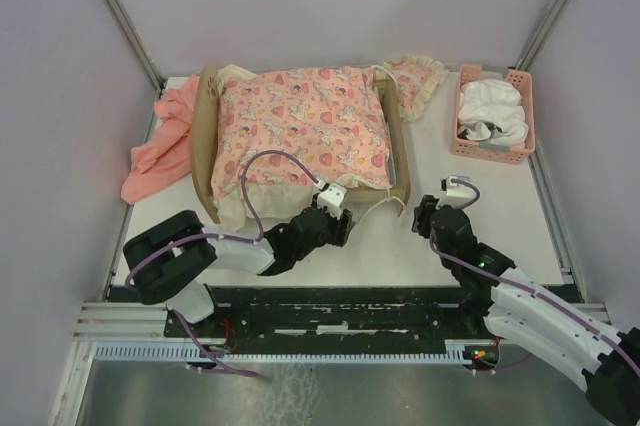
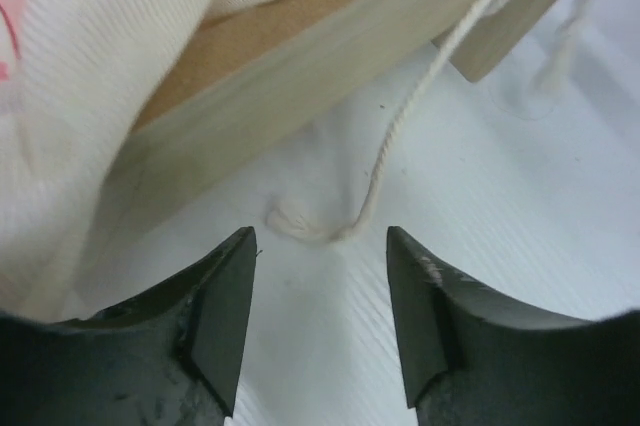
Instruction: Set up the pet bed
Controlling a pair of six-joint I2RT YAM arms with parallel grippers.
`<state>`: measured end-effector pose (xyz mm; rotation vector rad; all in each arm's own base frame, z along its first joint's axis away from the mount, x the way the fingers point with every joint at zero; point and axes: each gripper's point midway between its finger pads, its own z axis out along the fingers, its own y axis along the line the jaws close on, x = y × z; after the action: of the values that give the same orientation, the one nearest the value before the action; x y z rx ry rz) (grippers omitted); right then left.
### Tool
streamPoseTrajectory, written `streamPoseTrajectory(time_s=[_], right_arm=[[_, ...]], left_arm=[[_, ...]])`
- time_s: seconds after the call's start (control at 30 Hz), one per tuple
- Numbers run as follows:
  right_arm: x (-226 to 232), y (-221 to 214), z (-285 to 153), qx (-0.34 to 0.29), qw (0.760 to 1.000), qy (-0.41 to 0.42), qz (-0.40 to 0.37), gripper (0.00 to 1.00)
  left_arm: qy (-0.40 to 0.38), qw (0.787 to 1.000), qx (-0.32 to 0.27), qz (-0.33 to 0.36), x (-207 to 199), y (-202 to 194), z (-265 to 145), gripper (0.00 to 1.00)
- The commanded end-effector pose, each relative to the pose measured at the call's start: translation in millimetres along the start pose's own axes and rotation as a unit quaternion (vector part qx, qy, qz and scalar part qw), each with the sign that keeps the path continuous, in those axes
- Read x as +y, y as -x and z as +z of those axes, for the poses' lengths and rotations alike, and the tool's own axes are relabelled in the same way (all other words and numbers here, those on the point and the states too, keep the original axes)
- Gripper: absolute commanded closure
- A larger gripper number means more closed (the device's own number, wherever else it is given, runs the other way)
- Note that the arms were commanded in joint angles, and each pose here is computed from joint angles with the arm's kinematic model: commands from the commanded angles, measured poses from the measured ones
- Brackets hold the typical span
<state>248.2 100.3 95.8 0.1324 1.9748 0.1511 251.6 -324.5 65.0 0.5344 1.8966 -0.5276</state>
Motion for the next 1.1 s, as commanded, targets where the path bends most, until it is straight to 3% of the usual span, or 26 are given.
streamPoseTrajectory(time_s=[0.0,0.13,0.23,0.33,0.4,0.53,0.67,0.83,1.0,1.07], right_arm=[[0.8,38.1,-24.3,-0.01,1.0,0.002,0.022,0.41],[4.8,65.3,-38.9,-0.033,0.999,0.018,0.035,0.34],[21.8,83.1,-40.3,-0.048,0.997,0.056,0.008,0.31],[24.6,97.0,-37.8,-0.036,0.999,0.036,-0.011,0.3],[28.4,103.7,-31.5,-0.029,0.999,0.025,-0.03,0.3],[38.7,112.9,-15.0,-0.007,0.998,0.003,-0.066,0.29],[54.8,101.7,6.1,0.032,0.995,0.004,-0.091,0.3],[47.5,81.4,27.0,0.066,0.988,-0.033,-0.135,0.39],[25.8,73.0,25.2,0.084,0.979,-0.076,-0.169,0.64],[15.7,72.7,19.7,0.087,0.977,-0.09,-0.175,0.69]], left_arm=[[-0.026,0.999,0.003,-0.04,-16.3,11.7,-17.8,0.32],[0.0,0.999,0.003,-0.035,-7.1,34.7,-36.2,0.25],[0.059,0.998,0.006,-0.014,11.6,62.2,-46.6,0.23],[0.112,0.993,0.017,0.019,31.5,84.7,-63.3,0.17],[0.157,0.987,0.016,0.033,50.6,101.7,-77.1,0.01],[0.223,0.974,0.002,0.044,88.6,131.5,-107.6,0.01],[0.232,0.972,-0.008,0.025,113.1,145.6,-129.2,0.01],[0.212,0.977,0.005,0.03,115.7,139.7,-141.5,0.0],[0.15,0.988,0.03,0.021,95.1,125.9,-135.1,0.04],[0.13,0.991,0.033,0.015,87.8,122.9,-131.4,0.06]])
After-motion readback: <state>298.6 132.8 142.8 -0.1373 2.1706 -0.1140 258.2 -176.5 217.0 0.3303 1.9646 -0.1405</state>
